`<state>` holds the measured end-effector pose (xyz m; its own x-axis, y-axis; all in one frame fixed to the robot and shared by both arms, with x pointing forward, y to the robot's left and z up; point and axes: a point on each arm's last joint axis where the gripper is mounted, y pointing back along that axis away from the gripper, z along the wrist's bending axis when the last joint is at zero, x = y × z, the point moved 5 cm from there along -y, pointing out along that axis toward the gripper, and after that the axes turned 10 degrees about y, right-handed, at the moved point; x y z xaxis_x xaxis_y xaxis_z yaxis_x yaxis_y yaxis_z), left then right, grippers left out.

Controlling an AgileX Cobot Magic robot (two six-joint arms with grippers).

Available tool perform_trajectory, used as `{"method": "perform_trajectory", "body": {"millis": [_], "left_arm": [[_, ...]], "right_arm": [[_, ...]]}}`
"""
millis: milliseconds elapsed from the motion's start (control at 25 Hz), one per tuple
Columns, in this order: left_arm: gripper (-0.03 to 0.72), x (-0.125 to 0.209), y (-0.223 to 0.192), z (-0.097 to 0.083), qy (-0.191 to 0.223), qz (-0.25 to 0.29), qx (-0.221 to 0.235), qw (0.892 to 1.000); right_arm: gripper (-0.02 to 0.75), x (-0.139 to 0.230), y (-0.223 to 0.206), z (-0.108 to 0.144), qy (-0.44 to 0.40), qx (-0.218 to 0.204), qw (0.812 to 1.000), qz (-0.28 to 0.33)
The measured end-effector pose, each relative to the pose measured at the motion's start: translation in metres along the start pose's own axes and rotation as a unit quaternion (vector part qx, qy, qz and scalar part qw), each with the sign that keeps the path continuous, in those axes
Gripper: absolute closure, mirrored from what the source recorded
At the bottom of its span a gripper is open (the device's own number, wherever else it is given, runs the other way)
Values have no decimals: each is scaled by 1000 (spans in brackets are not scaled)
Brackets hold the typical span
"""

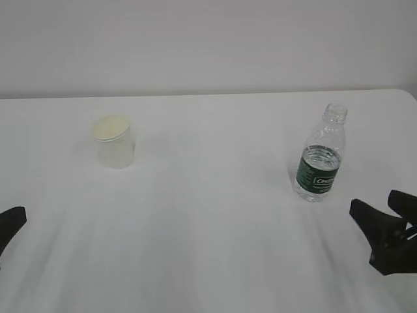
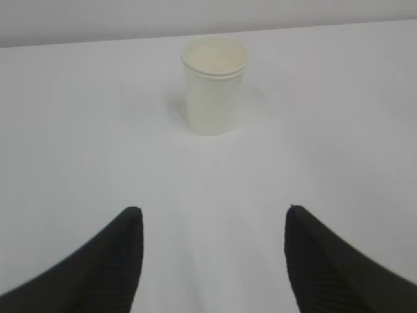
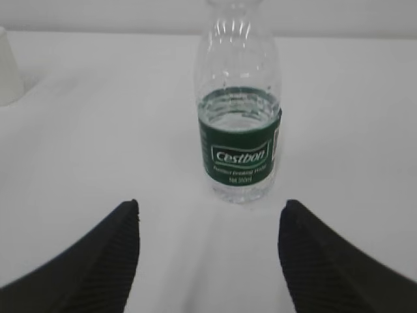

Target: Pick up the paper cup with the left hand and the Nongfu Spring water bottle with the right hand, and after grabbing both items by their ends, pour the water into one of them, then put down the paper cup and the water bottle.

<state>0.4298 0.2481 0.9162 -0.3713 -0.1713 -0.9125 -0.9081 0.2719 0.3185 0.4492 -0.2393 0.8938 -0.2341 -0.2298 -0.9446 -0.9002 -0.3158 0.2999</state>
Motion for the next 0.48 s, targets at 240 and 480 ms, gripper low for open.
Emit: {"method": "perform_trajectory", "body": {"millis": [240,480], "left_arm": [[202,3,-6,-2,-5,0,11,1000],[203,11,-16,-1,0,4,15,1000]], "right_arm": [[237,18,-5,3,-6,-9,999,39],[237,17,-5,3,-5,-9,999,39]]}}
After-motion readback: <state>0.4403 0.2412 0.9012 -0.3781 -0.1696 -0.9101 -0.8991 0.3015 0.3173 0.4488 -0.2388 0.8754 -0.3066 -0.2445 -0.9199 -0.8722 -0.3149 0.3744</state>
